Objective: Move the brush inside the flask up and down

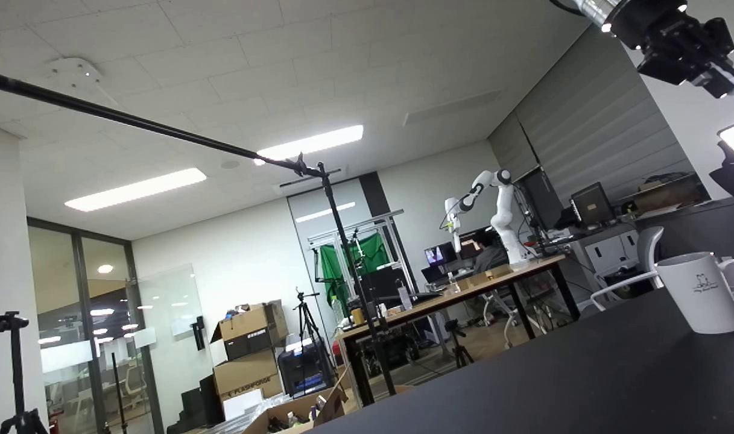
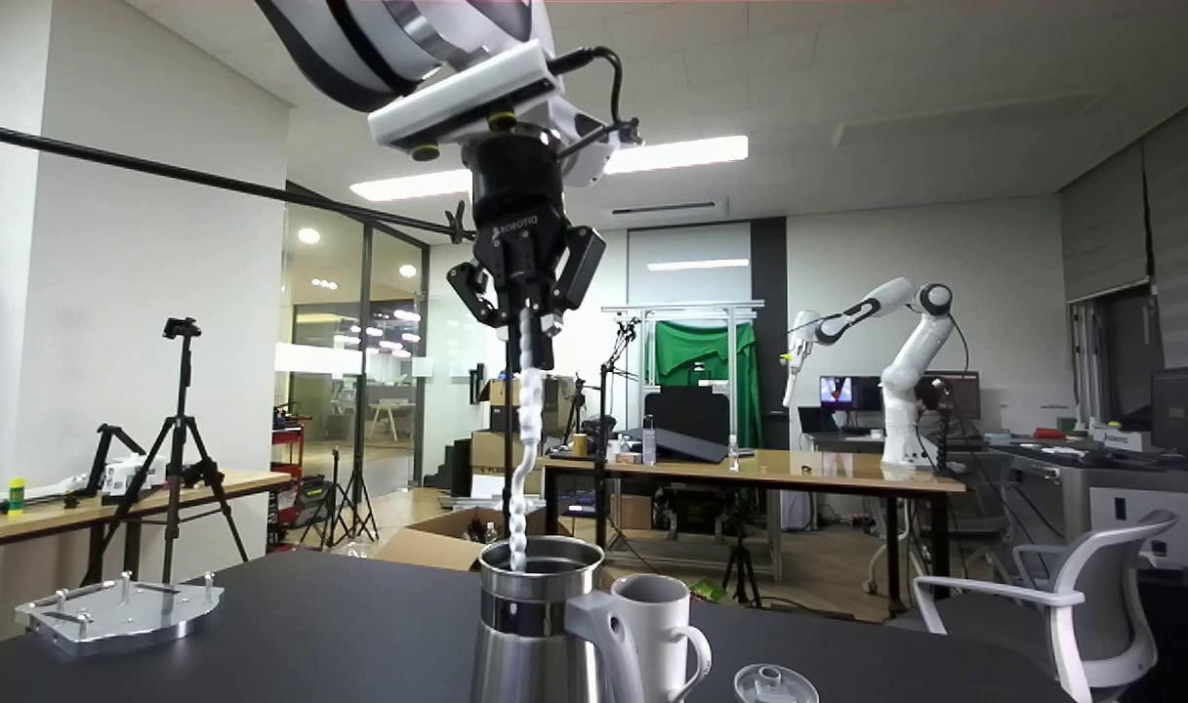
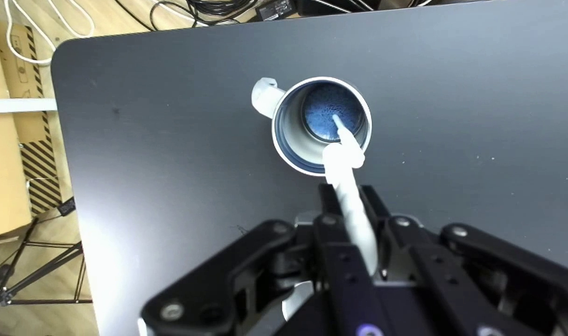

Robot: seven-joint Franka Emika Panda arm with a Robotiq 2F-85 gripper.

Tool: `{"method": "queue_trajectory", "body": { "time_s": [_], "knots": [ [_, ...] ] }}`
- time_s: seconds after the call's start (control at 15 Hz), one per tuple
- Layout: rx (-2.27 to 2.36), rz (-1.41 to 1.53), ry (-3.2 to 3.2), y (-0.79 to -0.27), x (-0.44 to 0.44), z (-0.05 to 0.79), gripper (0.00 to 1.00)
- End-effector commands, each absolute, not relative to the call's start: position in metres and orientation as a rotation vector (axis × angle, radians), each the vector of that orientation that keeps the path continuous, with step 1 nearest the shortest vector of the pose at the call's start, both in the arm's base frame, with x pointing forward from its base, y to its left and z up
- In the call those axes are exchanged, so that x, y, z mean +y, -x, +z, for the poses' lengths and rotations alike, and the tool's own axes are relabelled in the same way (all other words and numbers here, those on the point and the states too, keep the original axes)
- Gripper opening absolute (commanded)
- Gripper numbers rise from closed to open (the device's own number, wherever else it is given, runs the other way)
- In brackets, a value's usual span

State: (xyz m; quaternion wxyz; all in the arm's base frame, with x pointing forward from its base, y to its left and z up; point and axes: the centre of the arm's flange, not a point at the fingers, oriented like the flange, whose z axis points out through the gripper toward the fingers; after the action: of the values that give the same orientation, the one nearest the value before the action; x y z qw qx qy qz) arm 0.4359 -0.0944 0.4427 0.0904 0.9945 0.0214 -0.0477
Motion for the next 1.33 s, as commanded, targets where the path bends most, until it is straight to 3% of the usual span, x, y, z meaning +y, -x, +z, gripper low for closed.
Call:
{"method": "queue_trajectory", "body": {
  "time_s": [0.0,0.4,1.27],
  "knots": [
    [-0.019,-0.142,-2.954,-0.437,-0.103,0.413,0.04],
    [-0.081,-0.194,-2.952,-0.463,-0.113,0.354,0.04],
    [-0.018,-0.114,-2.904,-0.430,-0.085,0.454,0.04]
  ]
}}
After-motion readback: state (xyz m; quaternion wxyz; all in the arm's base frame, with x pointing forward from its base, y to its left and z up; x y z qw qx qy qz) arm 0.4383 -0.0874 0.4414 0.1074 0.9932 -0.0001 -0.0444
